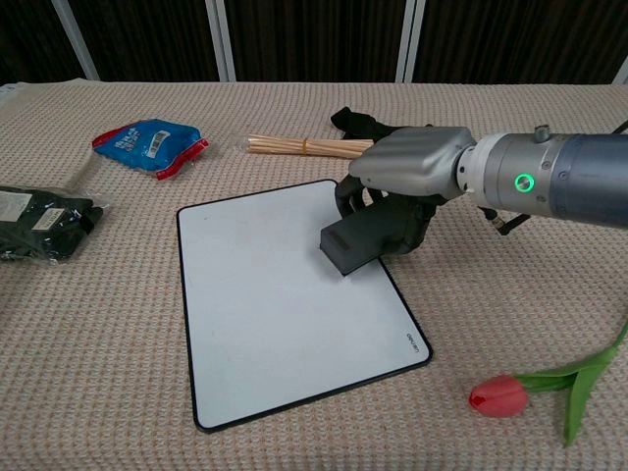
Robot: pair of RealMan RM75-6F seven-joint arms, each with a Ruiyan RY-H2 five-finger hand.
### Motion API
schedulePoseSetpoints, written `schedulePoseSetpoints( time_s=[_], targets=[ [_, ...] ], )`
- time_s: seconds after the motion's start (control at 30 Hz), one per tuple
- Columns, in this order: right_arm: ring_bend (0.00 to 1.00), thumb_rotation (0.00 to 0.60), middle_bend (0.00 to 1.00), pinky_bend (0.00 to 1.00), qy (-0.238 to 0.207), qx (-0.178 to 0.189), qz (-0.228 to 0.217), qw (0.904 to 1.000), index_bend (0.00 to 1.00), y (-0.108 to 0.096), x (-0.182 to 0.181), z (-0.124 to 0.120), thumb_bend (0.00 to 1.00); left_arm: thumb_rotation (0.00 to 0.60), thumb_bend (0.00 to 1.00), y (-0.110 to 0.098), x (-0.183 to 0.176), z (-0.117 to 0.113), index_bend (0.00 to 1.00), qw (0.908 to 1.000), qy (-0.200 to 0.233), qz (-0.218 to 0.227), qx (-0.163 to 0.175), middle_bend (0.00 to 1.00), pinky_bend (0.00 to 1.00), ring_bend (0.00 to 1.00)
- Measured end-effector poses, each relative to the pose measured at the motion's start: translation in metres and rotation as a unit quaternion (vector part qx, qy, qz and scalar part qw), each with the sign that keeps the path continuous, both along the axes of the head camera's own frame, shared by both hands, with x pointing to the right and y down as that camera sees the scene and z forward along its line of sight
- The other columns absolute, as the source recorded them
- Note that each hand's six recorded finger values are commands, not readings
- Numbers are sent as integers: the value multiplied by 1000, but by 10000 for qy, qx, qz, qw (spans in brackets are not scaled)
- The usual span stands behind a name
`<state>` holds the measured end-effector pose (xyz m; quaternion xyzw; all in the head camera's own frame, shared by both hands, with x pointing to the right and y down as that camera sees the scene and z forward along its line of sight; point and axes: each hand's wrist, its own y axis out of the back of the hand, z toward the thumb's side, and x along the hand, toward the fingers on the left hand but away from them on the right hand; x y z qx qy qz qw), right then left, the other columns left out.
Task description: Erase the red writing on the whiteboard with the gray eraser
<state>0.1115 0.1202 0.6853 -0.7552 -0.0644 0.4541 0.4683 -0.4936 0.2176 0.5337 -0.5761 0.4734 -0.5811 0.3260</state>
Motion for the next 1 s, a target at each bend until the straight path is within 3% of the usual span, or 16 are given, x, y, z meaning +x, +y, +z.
schedulePoseSetpoints(
  time_s=[0.33,0.53,0.7,0.77,0.87,1.0],
  targets=[
    [427,600,436,352,437,-52,771,9961,545,-35,64,5,452,600,389,0,0,0,195,10000,-1,-5,10,37,13,0],
    [424,600,431,346,648,-182,1019,9925,545,-35,87,17,433,600,389,0,0,0,195,10000,-3,-3,8,37,13,0],
    [408,600,417,328,740,-279,1136,9904,534,-32,94,25,325,600,389,0,0,0,195,10000,-9,-6,10,37,12,0],
    [394,600,403,315,753,-302,1176,9897,500,-31,95,27,272,600,389,0,0,0,195,10000,-12,-7,8,37,12,0],
    [328,600,336,268,776,-346,1229,9888,372,-30,97,29,189,600,389,0,0,0,195,10000,-13,-6,11,37,13,0],
    [154,600,143,182,831,-468,1301,9869,133,-27,99,32,101,600,389,0,0,0,195,10000,-16,-8,12,37,12,0]
  ],
)
